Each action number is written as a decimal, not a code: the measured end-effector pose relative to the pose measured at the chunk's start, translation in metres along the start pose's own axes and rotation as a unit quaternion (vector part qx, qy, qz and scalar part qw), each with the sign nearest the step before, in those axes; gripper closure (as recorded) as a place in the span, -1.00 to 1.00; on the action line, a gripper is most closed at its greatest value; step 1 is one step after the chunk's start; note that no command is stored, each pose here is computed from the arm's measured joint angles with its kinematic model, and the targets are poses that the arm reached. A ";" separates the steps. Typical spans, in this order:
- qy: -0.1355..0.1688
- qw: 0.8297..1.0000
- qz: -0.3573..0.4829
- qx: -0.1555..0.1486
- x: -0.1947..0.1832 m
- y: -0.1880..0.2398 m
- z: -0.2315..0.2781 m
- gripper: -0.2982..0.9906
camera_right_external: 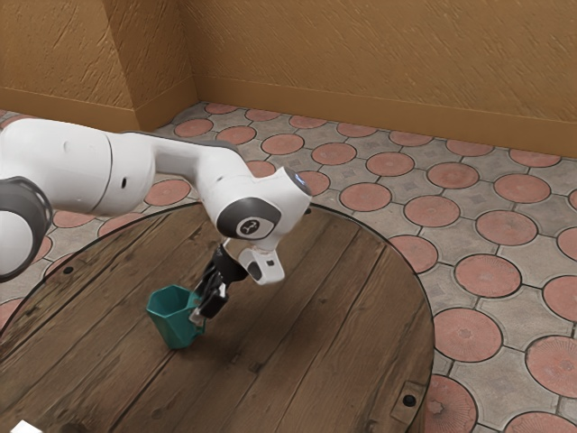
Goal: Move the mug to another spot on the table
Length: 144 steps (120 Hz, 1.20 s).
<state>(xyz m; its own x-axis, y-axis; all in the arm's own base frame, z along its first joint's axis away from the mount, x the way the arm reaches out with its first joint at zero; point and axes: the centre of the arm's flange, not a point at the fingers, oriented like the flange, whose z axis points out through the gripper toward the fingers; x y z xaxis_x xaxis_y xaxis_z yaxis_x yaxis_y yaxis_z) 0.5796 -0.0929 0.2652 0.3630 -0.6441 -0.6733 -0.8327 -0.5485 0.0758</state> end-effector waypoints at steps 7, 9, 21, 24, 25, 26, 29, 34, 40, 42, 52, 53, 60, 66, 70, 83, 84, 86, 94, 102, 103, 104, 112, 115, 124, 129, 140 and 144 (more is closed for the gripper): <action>0.001 1.000 -0.001 -0.002 0.000 0.000 0.000 -0.35; 0.002 1.000 -0.001 -0.002 0.000 0.001 0.000 -0.36; 0.005 1.000 -0.003 -0.005 0.000 0.001 -0.001 -0.43; 0.006 1.000 -0.004 -0.006 0.000 0.001 -0.002 -0.44; 0.007 1.000 -0.004 -0.006 0.000 0.001 -0.002 -0.44; 0.007 1.000 -0.004 -0.006 0.000 0.001 -0.003 -0.45; 0.009 1.000 -0.005 -0.006 -0.001 0.001 -0.004 -0.46; 0.011 1.000 -0.007 -0.006 -0.001 0.000 -0.006 -0.47; 0.016 1.000 -0.009 -0.005 -0.001 -0.002 -0.008 -0.48; 0.017 1.000 -0.010 -0.005 -0.002 -0.002 -0.009 -0.49; 0.029 0.999 -0.016 -0.001 -0.004 -0.007 -0.018 -0.50; 0.031 0.999 -0.017 0.000 -0.004 -0.007 -0.020 -0.51; 0.041 0.999 -0.022 0.005 -0.006 -0.012 -0.029 -0.51; 0.055 0.998 -0.029 0.011 -0.010 -0.017 -0.041 -0.52; 0.069 0.997 -0.037 0.015 -0.014 -0.022 -0.054 -0.52; 0.118 0.991 -0.056 0.015 -0.031 -0.032 -0.091 -0.53; 0.122 0.991 -0.057 0.014 -0.032 -0.032 -0.093 -0.53; 0.133 0.989 -0.061 0.014 -0.038 -0.031 -0.101 -0.53; 0.175 0.981 -0.080 0.016 -0.068 -0.027 -0.131 -0.53; 0.211 0.973 -0.095 0.014 -0.093 -0.020 -0.151 -0.53; 0.215 0.972 -0.097 0.013 -0.096 -0.020 -0.152 -0.53; 0.219 0.971 -0.100 0.012 -0.099 -0.020 -0.153 -0.53; 0.249 0.961 -0.121 0.012 -0.125 -0.015 -0.167 -0.53; 0.259 0.957 -0.130 0.013 -0.135 -0.011 -0.173 -0.54; 0.291 0.943 -0.162 0.015 -0.165 0.004 -0.196 -0.54; 0.312 0.932 -0.182 0.017 -0.186 0.016 -0.212 -0.54; 0.353 0.908 -0.224 0.007 -0.230 0.036 -0.235 -0.54; 0.363 0.902 -0.235 -0.004 -0.239 0.038 -0.239 -0.54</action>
<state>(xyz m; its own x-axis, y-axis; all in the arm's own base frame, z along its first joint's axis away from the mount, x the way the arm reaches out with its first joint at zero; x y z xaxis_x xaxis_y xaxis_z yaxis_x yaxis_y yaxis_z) 0.5609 -0.0869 0.6049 0.8556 -0.5171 0.0252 -0.5135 -0.8538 -0.0852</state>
